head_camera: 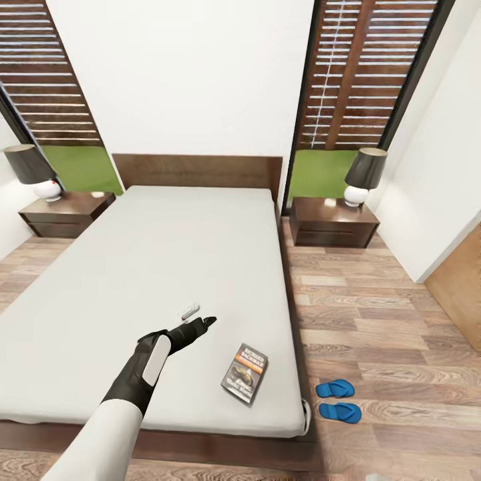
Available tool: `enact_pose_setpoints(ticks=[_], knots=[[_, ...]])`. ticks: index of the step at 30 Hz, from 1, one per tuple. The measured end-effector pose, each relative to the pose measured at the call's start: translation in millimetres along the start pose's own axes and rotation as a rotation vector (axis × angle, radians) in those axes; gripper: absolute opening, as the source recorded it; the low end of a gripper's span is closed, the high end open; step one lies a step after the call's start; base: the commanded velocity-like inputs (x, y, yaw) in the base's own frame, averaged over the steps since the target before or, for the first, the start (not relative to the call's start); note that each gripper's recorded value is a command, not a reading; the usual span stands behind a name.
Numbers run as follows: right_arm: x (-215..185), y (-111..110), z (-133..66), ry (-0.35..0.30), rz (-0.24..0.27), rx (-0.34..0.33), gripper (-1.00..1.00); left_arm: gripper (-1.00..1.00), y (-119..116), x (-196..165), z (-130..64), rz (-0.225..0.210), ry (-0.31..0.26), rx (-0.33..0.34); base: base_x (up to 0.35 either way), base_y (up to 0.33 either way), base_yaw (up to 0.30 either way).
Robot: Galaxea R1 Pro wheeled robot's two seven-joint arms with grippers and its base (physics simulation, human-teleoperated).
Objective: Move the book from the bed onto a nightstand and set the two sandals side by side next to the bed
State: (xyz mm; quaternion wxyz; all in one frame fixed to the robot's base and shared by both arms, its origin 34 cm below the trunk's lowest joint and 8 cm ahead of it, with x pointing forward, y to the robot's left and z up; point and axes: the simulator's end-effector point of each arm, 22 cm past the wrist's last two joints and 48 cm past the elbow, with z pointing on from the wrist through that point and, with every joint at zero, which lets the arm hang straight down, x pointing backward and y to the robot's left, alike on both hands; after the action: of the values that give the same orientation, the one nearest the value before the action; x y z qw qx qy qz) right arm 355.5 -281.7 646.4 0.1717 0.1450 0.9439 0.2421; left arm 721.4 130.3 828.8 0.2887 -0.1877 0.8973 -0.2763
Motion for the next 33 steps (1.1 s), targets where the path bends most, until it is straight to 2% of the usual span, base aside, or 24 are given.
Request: enact_pose_setpoints(ticks=[33], knots=[[19, -10, 2.6, 0.041, 0.018, 0.021, 1.00, 1.00, 22, 17, 13.9, -0.029, 0.033, -0.025, 0.000, 0.000, -0.103]])
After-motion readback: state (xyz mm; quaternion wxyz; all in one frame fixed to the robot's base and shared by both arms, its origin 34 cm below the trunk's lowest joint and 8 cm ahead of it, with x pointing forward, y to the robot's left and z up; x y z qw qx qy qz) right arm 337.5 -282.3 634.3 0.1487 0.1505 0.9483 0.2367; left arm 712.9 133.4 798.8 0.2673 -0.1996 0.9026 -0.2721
